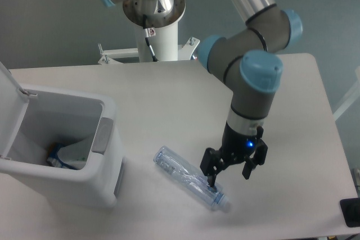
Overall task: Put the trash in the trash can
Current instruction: 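Move the gripper to the clear plastic bottle and lower it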
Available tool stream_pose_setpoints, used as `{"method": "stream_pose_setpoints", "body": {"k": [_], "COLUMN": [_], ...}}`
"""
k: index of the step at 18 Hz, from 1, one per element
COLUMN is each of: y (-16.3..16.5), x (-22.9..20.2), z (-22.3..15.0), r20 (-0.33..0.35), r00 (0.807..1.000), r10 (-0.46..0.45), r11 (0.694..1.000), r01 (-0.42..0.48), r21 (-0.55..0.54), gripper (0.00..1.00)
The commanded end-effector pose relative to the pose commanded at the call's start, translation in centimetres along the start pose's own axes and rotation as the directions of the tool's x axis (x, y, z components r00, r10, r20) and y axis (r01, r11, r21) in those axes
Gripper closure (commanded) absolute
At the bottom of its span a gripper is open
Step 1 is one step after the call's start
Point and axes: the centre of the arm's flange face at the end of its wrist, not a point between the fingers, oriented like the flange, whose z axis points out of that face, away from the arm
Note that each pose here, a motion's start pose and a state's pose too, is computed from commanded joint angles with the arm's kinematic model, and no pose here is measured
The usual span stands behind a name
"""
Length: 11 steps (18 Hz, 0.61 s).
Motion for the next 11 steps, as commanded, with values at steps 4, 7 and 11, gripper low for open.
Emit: {"method": "stream_pose_setpoints", "body": {"k": [4,7,11], "y": [-1.5,-1.5,-0.7], "x": [1.2,1.6,2.9], "z": [3.7,5.0,6.9], "r20": [0.089,0.097,0.123], "r00": [0.995,0.993,0.991], "r10": [-0.045,-0.061,-0.052], "r11": [0.987,0.976,0.965], "r01": [0.058,0.08,0.082], "r21": [-0.15,-0.2,-0.25], "gripper": [0.0,0.0,0.0]}}
